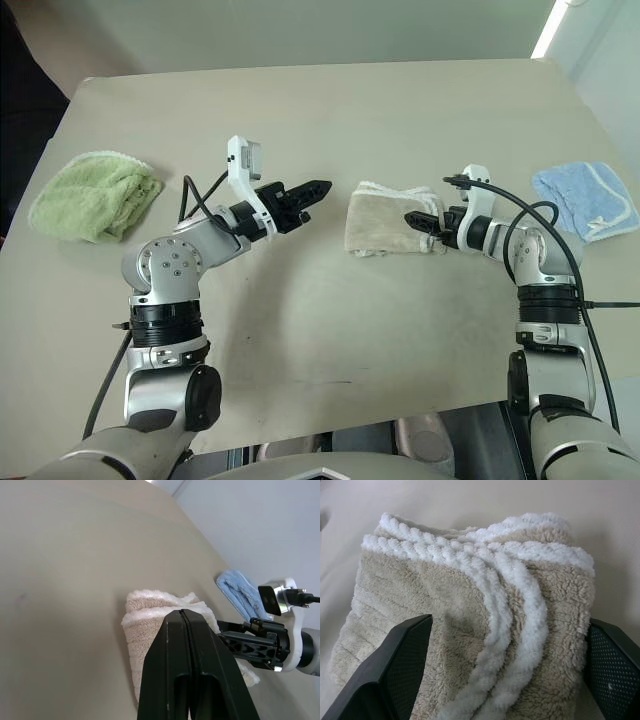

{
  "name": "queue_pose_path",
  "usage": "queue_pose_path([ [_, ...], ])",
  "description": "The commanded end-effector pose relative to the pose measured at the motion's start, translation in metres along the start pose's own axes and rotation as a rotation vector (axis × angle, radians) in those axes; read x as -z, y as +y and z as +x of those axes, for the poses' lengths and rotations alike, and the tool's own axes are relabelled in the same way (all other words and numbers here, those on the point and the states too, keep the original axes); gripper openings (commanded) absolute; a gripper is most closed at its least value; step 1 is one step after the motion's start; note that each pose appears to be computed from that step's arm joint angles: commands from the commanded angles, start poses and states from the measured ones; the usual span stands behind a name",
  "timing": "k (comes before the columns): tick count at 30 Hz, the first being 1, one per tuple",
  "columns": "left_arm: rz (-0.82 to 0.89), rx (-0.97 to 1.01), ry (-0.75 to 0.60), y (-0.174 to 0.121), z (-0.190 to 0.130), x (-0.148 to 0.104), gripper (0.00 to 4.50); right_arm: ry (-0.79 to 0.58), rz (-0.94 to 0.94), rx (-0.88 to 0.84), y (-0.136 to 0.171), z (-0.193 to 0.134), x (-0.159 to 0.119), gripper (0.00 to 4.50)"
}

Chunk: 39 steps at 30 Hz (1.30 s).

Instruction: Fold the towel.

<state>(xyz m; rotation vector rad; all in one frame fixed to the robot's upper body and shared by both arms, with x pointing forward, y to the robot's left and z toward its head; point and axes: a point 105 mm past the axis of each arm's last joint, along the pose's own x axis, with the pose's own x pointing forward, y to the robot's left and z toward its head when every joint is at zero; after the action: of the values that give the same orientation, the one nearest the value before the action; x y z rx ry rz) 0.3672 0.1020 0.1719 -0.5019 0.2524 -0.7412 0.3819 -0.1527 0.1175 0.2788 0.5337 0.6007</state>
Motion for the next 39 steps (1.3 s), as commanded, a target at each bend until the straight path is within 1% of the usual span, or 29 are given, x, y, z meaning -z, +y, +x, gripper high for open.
queue_pose_path([
  [1,0.018,0.027,-0.042,-0.009,-0.003,-0.010,0.00,-0.036,-0.020,-0.037,0.008,-0.005,-0.011,3.26],
  [6,0.015,0.026,-0.044,-0.009,-0.002,-0.009,0.00,-0.075,-0.005,-0.012,0.003,-0.013,-0.020,1.42],
  [10,0.013,0.028,-0.044,-0.009,-0.002,-0.009,0.00,-0.112,0.011,-0.002,0.000,-0.021,-0.028,0.09],
  [11,0.012,0.028,-0.044,-0.009,-0.001,-0.009,0.00,-0.128,0.018,-0.007,0.000,-0.024,-0.031,0.01],
  [14,0.011,0.029,-0.042,-0.009,-0.001,-0.008,0.00,-0.157,0.027,-0.010,0.002,-0.031,-0.037,0.01],
  [17,0.008,0.028,-0.043,-0.009,-0.002,-0.008,0.00,-0.259,0.059,0.029,-0.003,-0.049,-0.059,0.01],
  [21,0.004,0.027,-0.045,-0.008,-0.002,-0.007,0.00,-0.409,0.114,0.157,-0.026,-0.085,-0.094,0.01],
  [22,0.004,0.028,-0.045,-0.008,-0.002,-0.007,0.00,-0.433,0.127,0.179,-0.030,-0.091,-0.099,0.01],
  [23,0.001,0.029,-0.045,-0.009,-0.002,-0.007,0.00,-0.478,0.142,0.227,-0.038,-0.104,-0.109,0.01],
  [26,-0.002,0.030,-0.045,-0.009,-0.001,-0.006,0.00,-0.533,0.167,0.285,-0.048,-0.120,-0.120,0.01],
  [28,-0.011,0.045,-0.039,-0.012,0.003,-0.003,0.00,-0.686,0.278,0.447,-0.084,-0.169,-0.138,0.01],
  [29,-0.013,0.050,-0.036,-0.013,0.004,-0.002,0.00,-0.740,0.331,0.503,-0.097,-0.188,-0.142,0.01],
  [30,-0.017,0.053,-0.035,-0.014,0.005,-0.001,0.00,-0.780,0.398,0.571,-0.111,-0.204,-0.140,0.01],
  [32,-0.019,0.054,-0.034,-0.014,0.005,-0.001,0.00,-0.796,0.460,0.626,-0.124,-0.213,-0.136,0.01],
  [34,-0.021,0.058,-0.032,-0.015,0.007,0.000,0.00,-0.819,0.555,0.739,-0.148,-0.227,-0.120,0.01],
  [36,-0.022,0.060,-0.031,-0.016,0.008,0.000,0.00,-0.829,0.595,0.786,-0.158,-0.232,-0.113,0.01],
  [38,-0.022,0.060,-0.032,-0.016,0.008,0.000,0.00,-0.831,0.600,0.789,-0.159,-0.232,-0.113,0.01],
  [39,-0.023,0.062,-0.033,-0.017,0.008,0.000,0.00,-0.788,0.646,0.824,-0.170,-0.227,-0.095,0.01],
])
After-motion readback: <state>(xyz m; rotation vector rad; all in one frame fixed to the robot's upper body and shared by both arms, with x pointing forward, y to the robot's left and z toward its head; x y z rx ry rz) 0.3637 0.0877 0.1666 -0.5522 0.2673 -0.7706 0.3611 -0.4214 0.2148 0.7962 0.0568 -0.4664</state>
